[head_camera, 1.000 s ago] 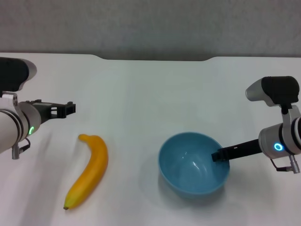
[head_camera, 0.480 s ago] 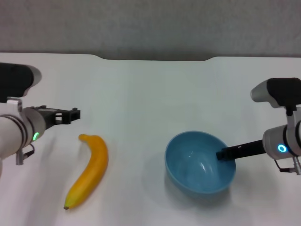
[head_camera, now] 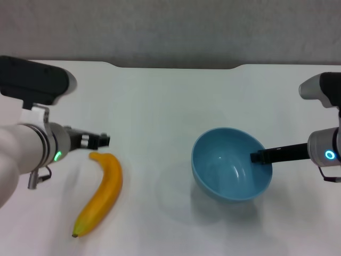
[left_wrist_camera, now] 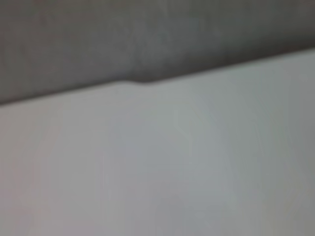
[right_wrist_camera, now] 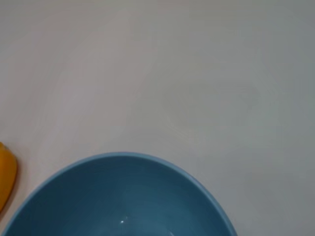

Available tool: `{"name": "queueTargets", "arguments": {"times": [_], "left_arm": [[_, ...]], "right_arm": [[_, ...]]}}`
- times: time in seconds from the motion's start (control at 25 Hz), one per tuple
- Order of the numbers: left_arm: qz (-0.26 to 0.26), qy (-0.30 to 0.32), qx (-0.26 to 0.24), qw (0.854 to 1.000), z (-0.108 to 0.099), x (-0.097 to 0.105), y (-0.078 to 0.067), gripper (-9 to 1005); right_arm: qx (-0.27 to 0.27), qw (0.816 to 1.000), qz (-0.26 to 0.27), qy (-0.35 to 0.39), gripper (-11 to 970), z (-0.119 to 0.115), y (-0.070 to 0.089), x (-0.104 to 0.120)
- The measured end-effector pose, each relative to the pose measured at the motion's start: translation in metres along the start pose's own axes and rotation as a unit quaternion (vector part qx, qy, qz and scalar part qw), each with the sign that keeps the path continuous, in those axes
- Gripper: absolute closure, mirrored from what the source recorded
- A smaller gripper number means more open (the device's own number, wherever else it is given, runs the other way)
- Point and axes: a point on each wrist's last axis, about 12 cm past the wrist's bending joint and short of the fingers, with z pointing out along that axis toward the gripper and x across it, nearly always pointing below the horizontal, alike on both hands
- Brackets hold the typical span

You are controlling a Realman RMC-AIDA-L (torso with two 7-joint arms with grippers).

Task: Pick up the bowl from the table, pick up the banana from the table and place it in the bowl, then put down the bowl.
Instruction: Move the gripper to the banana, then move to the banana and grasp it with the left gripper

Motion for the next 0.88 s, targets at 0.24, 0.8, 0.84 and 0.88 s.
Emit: {"name": "queueTargets", "arguments": {"times": [0.24, 0.8, 0.84, 0.88], "left_arm": [[0.023, 0.049, 0.017, 0.998, 0.001, 0.009, -0.013, 110], [0.041, 0.082, 0.045, 0.995, 0.017, 0.034, -0.03, 110], [0.04, 0.085, 0.042, 0.995, 0.019, 0.037, -0.029, 109], [0.04, 0.087, 0.041, 0.995, 0.021, 0.039, -0.027, 109]], "right_arm": [[0.004, 1.0, 0.006, -0.008, 926, -0.004, -0.003, 0.0], [0.002, 1.0, 0.002, -0.014, 926, -0.005, -0.001, -0.003], [0.001, 1.0, 0.0, -0.013, 926, -0.004, 0.0, -0.003], [0.001, 1.0, -0.001, -0.013, 926, -0.004, 0.0, -0.003]]}}
